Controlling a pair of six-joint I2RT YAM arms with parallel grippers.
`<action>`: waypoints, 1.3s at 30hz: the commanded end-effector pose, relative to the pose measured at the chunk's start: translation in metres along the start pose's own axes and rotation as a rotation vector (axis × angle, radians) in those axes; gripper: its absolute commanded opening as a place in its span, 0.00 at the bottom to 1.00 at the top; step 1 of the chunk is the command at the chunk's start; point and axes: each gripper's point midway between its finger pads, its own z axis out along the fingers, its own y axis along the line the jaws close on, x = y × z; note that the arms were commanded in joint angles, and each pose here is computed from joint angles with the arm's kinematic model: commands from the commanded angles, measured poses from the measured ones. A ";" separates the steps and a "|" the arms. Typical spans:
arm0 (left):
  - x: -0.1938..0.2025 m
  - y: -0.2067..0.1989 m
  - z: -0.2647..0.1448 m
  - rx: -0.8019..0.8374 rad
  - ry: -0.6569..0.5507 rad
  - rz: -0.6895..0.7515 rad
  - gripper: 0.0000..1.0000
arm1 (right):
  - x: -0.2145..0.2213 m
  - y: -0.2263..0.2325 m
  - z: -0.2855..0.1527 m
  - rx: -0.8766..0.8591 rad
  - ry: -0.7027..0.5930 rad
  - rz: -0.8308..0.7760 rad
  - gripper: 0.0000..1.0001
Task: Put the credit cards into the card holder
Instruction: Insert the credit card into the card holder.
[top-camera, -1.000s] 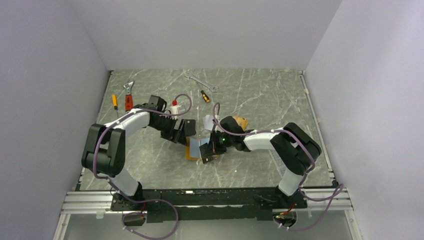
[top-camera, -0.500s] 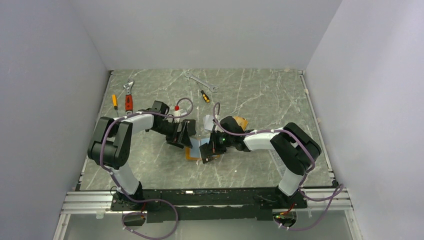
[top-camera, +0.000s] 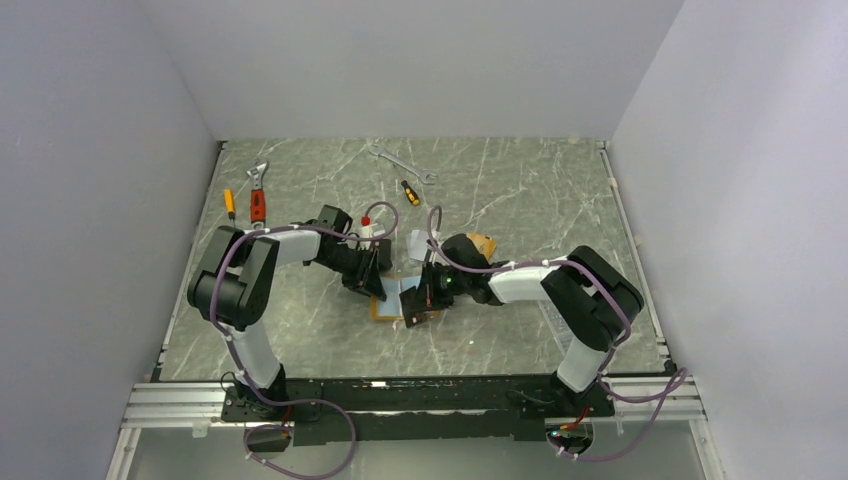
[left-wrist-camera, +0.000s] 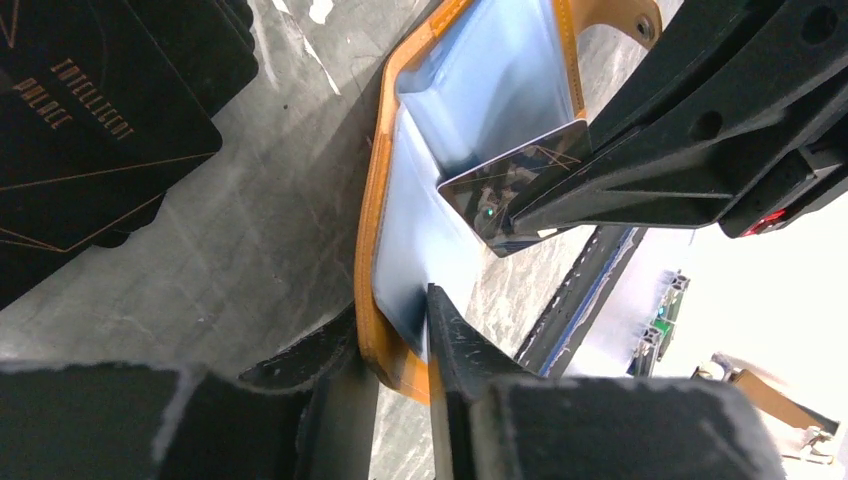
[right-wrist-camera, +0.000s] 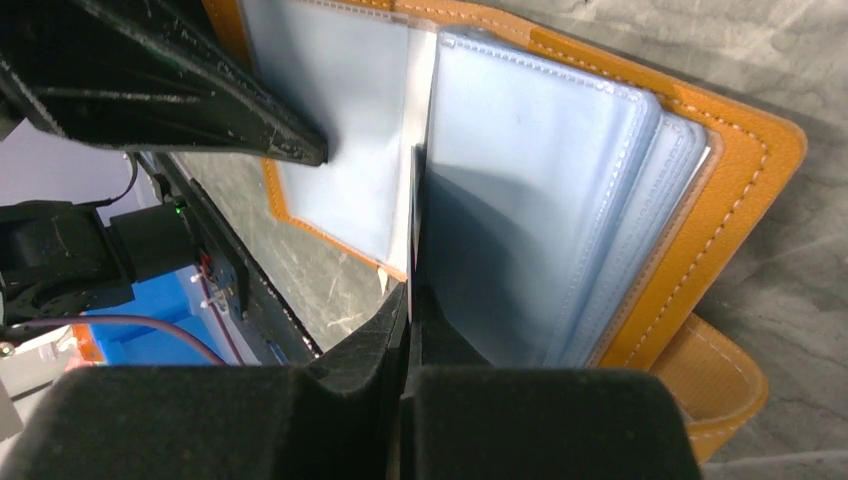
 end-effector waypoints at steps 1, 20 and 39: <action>-0.013 -0.005 -0.004 0.003 -0.039 0.055 0.26 | -0.012 0.007 -0.009 -0.039 -0.080 -0.005 0.00; -0.008 -0.018 -0.002 0.108 -0.053 0.036 0.28 | -0.065 0.033 -0.003 -0.123 -0.391 0.032 0.00; -0.004 -0.002 -0.014 0.000 -0.033 0.046 0.42 | -0.041 -0.005 0.008 -0.027 -0.364 0.064 0.00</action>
